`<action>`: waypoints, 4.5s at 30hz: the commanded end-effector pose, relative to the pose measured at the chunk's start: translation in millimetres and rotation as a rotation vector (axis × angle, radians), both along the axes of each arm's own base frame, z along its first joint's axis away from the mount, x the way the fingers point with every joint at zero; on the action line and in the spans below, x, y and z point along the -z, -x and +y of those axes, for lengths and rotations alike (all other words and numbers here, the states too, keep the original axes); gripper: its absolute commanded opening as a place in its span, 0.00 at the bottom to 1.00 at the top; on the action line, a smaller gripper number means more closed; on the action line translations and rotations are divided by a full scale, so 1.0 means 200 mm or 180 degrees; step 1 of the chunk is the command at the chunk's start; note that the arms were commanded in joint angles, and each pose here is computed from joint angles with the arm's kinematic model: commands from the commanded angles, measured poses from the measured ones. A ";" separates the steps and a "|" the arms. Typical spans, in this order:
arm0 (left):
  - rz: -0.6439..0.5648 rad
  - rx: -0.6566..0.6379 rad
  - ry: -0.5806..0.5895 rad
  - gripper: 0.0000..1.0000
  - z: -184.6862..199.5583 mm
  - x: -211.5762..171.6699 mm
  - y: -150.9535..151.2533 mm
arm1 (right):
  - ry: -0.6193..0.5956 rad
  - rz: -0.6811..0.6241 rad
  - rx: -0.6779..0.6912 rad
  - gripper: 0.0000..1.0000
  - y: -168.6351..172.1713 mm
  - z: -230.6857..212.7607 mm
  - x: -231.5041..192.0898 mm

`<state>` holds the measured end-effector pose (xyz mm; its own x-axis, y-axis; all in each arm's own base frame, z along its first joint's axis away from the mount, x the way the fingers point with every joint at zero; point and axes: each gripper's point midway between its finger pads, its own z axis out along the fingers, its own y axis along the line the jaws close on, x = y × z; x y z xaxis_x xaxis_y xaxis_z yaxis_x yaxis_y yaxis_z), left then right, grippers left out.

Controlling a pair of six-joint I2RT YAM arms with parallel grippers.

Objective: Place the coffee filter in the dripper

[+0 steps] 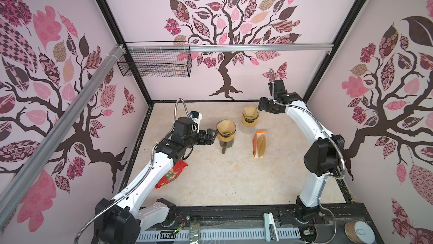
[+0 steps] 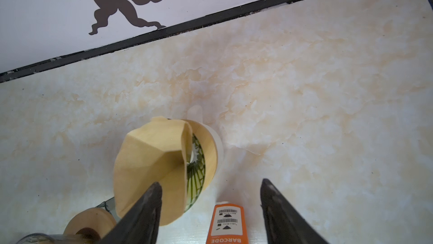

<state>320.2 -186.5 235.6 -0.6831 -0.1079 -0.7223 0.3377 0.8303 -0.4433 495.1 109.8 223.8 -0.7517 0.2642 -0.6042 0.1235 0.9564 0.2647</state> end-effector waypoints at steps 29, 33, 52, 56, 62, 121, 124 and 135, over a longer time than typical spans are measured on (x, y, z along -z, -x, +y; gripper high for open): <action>0.0142 0.0033 0.0976 0.96 -0.26 -0.42 -0.57 | -0.1398 -0.0707 0.0030 1.00 0.10 -0.04 -0.03; 0.0327 0.0210 0.0761 0.89 -0.36 -0.33 -0.66 | -0.1326 -0.0567 -0.0093 1.00 0.10 -0.01 0.06; 0.0523 0.0789 0.0089 0.65 -0.78 -0.01 -0.86 | -0.1177 -0.0335 -0.0239 0.95 0.00 0.01 0.26; 0.0535 0.0807 0.0106 0.61 -0.81 0.04 -0.90 | -0.1192 -0.0281 -0.0257 0.95 -0.01 0.02 0.30; 0.0530 0.0832 0.0137 0.59 -0.86 0.10 -0.94 | -0.1169 -0.0287 -0.0216 0.94 -0.01 0.01 0.30; 0.0680 0.0829 0.0202 0.48 -0.92 0.31 -1.02 | -0.0971 -0.0077 -0.0204 0.94 -0.14 -0.01 0.41; 0.0693 0.0822 0.0193 0.48 -0.91 0.32 -1.02 | -0.0968 -0.0060 -0.0193 0.94 -0.14 -0.01 0.42; 0.0780 0.0788 0.0170 0.48 -0.89 0.38 -1.03 | -0.0949 0.0034 -0.0165 0.94 -0.14 -0.02 0.48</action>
<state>522.5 -365.5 164.8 -0.8450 0.0523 -0.5321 0.4062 0.7100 -0.5752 513.4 109.5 136.3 -0.7684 0.3970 -0.5019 0.0679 0.8305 0.5529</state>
